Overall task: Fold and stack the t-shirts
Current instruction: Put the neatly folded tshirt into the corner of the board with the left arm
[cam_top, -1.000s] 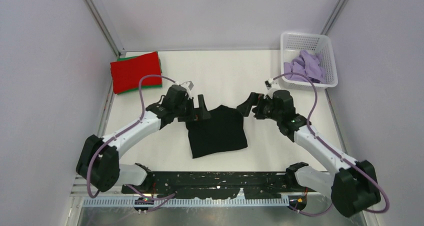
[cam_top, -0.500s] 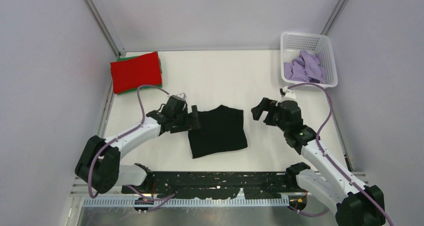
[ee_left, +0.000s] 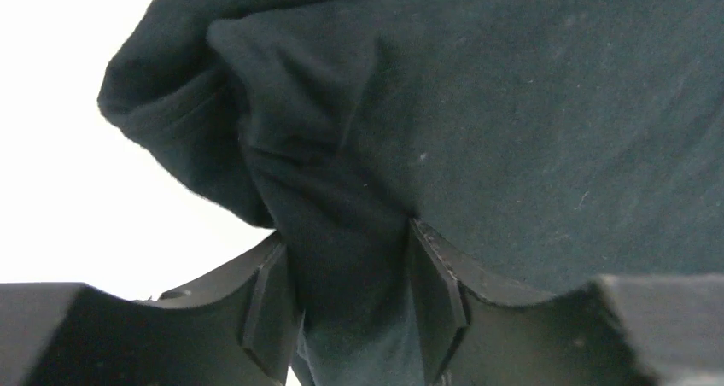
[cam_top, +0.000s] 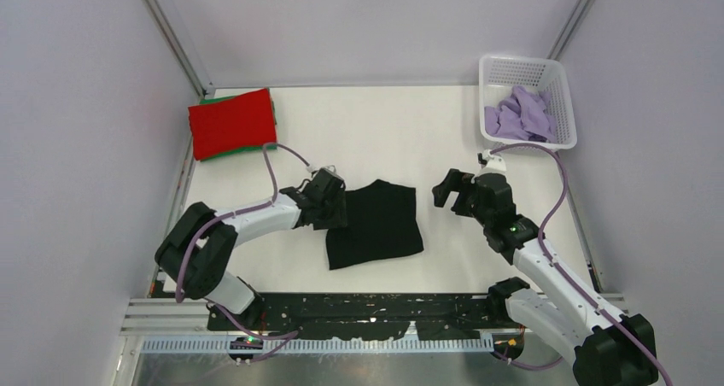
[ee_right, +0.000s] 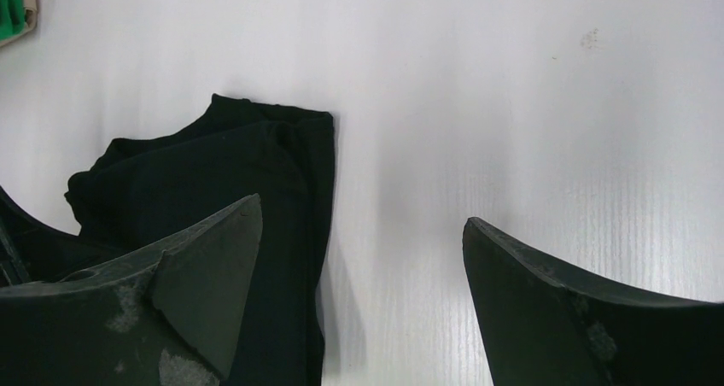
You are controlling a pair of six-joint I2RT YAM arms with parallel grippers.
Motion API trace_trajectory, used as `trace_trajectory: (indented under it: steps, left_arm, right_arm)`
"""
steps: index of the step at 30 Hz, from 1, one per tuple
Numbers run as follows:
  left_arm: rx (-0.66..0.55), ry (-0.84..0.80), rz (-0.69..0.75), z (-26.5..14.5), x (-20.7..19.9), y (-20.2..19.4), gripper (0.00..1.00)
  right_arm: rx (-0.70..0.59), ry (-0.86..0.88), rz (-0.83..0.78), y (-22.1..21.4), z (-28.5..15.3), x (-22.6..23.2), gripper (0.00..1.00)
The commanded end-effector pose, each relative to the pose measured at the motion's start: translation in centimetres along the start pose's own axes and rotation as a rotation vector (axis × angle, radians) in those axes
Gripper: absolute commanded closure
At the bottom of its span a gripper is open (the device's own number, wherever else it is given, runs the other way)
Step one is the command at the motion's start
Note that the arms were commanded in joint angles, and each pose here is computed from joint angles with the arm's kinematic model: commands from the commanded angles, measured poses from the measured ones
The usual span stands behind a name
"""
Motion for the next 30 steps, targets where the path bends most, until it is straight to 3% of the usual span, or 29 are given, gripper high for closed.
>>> trace_trajectory:
  steps: [1,2,4,5,16,30]
  left_arm:
    - [0.079,0.148,0.017,1.5,1.6,-2.1,0.61]
    - [0.079,0.172,0.024,1.8,1.7,-1.8,0.69]
    - [0.073,0.229,0.050,2.0,2.1,-0.8,0.96]
    - [0.073,0.265,0.070,1.9,2.4,-0.3,1.00]
    - [-0.189,0.673,0.315,-3.6,5.2,12.7,1.00]
    - [-0.391,0.916,0.448,-9.3,12.0,29.5,1.00]
  right_arm:
    - [-0.050,-0.019,-0.012,1.0,-0.1,-0.3,0.05]
    - [-0.050,-0.020,-0.013,1.0,-0.1,-0.3,0.05]
    - [-0.051,-0.022,-0.015,1.0,-0.1,-0.4,0.05]
    - [-0.053,-0.022,-0.016,1.1,-0.1,-0.4,0.05]
    - [-0.064,-0.025,-0.017,1.2,-0.3,-0.5,0.05]
    - [-0.088,-0.076,-0.019,1.4,-0.1,-1.5,0.04]
Point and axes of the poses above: each gripper's point midway between its finger pads, its own z axis out along the fingers, its own x axis along the line the jaws close on, y = z × x, the point moved 1 cm from there along -z, back along the fingers, and after that the axes turned 8 degrees about z, right-handed, at the moved point
